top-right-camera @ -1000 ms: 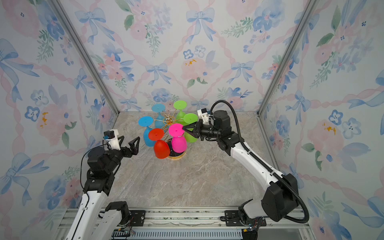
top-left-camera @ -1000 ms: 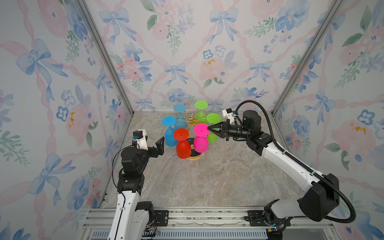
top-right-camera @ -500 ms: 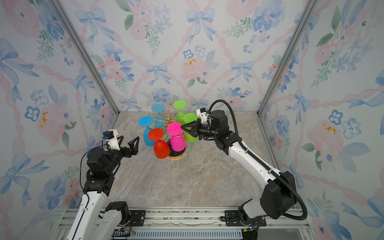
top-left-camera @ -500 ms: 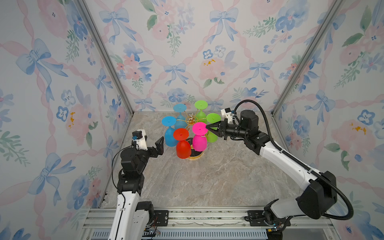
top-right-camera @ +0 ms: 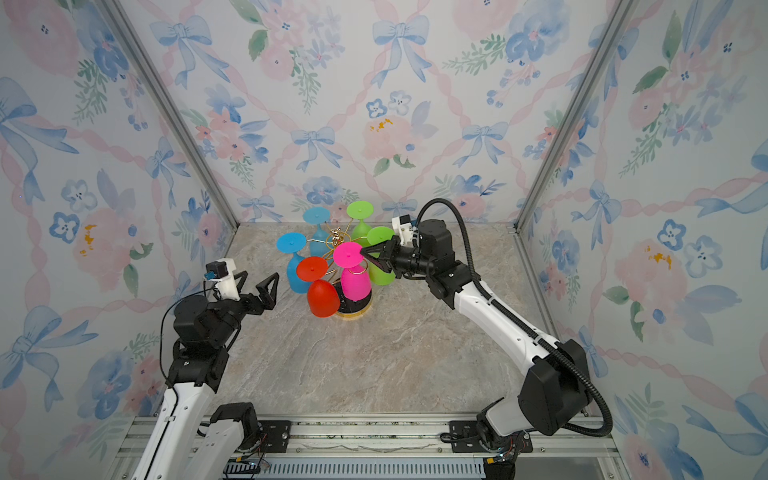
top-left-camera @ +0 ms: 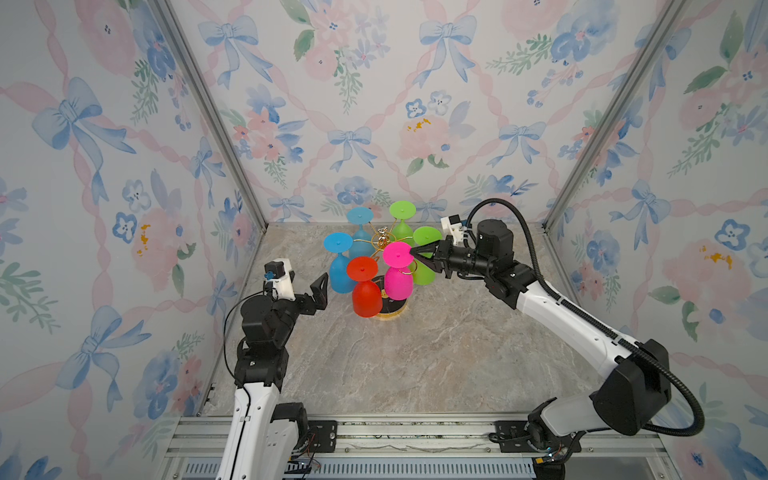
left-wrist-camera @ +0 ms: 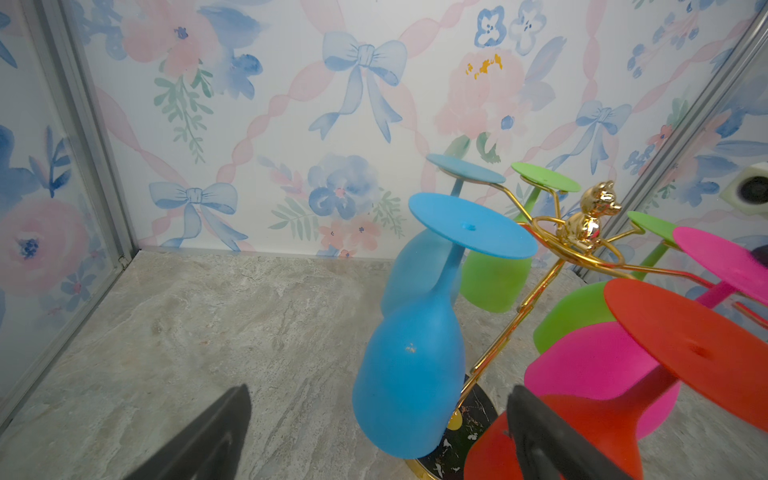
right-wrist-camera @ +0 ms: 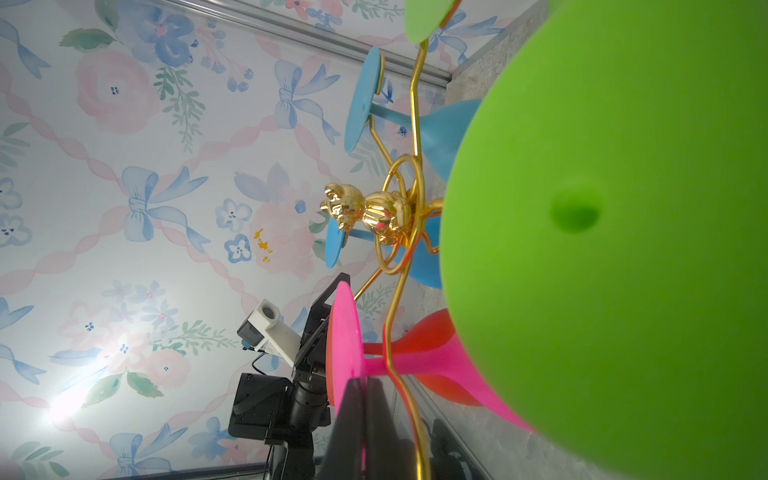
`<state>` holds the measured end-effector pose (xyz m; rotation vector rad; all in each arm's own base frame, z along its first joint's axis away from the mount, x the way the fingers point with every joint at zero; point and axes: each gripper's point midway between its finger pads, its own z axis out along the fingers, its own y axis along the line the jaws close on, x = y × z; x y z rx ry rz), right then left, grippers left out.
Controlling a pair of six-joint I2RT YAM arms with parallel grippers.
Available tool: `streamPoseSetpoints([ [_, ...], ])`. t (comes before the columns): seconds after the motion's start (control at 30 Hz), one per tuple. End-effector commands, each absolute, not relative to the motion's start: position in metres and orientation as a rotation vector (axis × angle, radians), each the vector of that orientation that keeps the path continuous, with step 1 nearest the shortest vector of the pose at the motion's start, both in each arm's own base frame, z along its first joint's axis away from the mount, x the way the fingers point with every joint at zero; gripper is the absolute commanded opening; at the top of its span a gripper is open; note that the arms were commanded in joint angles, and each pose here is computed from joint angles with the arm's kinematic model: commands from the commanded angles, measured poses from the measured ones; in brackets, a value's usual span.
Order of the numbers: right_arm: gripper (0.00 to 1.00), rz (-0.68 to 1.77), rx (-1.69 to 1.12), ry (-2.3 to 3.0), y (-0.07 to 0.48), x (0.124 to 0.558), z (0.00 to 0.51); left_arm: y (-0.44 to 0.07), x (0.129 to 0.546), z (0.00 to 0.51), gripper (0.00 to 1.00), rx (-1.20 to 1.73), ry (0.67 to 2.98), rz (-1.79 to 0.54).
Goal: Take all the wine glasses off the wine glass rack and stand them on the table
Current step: 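Close the right gripper on the magenta glass's foot and ease it off the rack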
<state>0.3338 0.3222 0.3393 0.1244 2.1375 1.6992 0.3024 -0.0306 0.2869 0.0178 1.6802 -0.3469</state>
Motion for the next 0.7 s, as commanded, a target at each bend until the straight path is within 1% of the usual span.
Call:
streamPoseSetpoints([
  [0.0, 0.0, 1.706, 0.08, 2.103, 0.33, 0.333, 0.354, -0.03, 0.3, 0.291, 0.98, 0.017, 1.653, -0.358],
  [0.3, 0.0, 1.702, 0.039, 2.136, 0.337, 0.327, 0.351, -0.03, 0.301, 0.291, 0.98, 0.015, 1.655, -0.358],
  [0.67, 0.0, 1.68, -0.04, 2.171, 0.337, 0.309, 0.35, -0.029, 0.303, 0.287, 0.98, 0.01, 1.665, -0.363],
])
